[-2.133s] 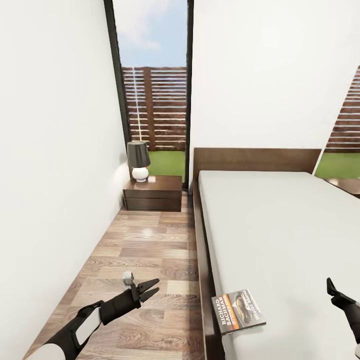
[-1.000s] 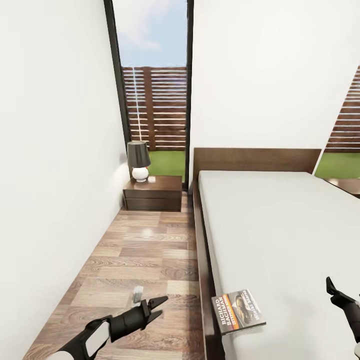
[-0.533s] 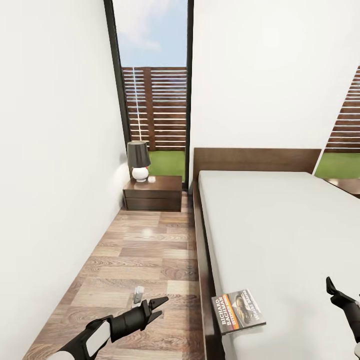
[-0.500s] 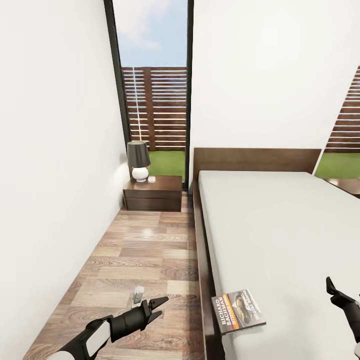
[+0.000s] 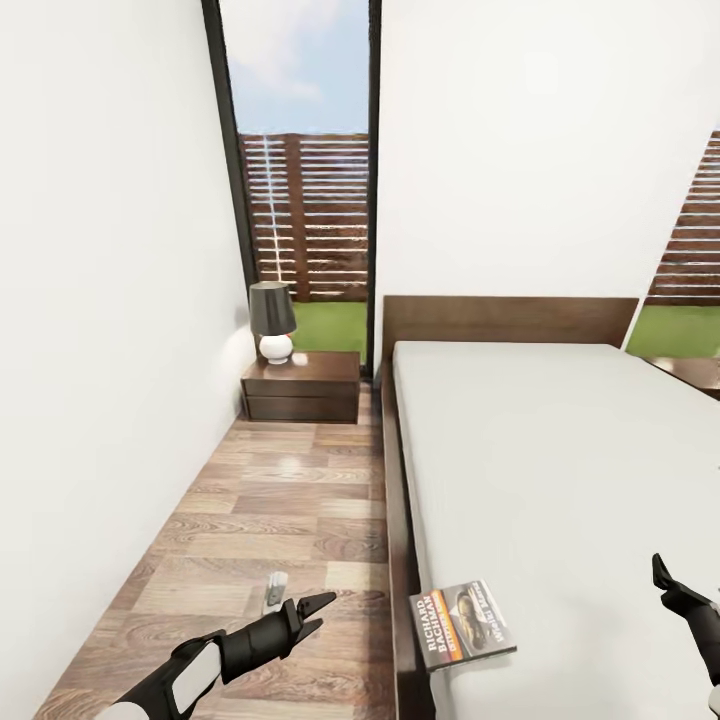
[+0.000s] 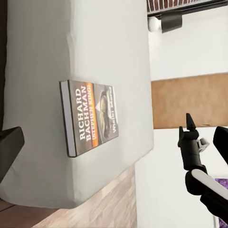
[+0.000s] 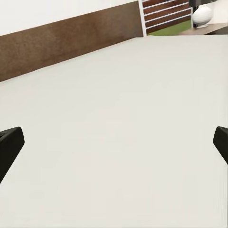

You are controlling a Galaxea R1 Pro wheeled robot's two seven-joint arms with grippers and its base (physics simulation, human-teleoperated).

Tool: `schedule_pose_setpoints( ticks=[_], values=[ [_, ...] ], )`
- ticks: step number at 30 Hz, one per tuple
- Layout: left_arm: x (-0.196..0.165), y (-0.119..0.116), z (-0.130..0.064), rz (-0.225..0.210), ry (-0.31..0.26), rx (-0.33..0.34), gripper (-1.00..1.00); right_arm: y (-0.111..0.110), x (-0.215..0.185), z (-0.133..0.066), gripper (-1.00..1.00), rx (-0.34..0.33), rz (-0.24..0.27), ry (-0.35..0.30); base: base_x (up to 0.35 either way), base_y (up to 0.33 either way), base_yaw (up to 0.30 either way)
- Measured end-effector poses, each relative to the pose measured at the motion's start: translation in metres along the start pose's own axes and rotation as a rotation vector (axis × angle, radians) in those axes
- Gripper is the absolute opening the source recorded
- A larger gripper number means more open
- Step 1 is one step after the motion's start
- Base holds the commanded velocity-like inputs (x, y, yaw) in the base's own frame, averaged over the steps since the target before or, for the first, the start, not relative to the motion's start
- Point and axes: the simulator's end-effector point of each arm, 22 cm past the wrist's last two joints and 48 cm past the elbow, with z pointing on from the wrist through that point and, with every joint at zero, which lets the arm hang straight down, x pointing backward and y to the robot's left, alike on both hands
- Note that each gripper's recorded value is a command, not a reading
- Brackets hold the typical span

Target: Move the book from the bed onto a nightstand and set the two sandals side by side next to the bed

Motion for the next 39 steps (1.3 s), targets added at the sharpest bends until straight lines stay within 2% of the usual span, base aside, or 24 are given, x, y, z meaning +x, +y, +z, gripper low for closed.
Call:
schedule_pose_setpoints(
  ticks=[34, 39],
  values=[
    [0.005, -0.0048, 0.0065, -0.004, 0.006, 0.012, 1.0, 0.0, 0.0, 0.0, 1.0, 0.0, 0.0, 0.0, -0.045, -0.038, 0.0],
    [0.0033, -0.0049, 0.0065, 0.006, -0.001, 0.012, 1.0, 0.0002, -0.0001, 0.0001, 1.0, 0.0, 0.0, 0.0, 0.0, 0.0, 0.0]
  ],
)
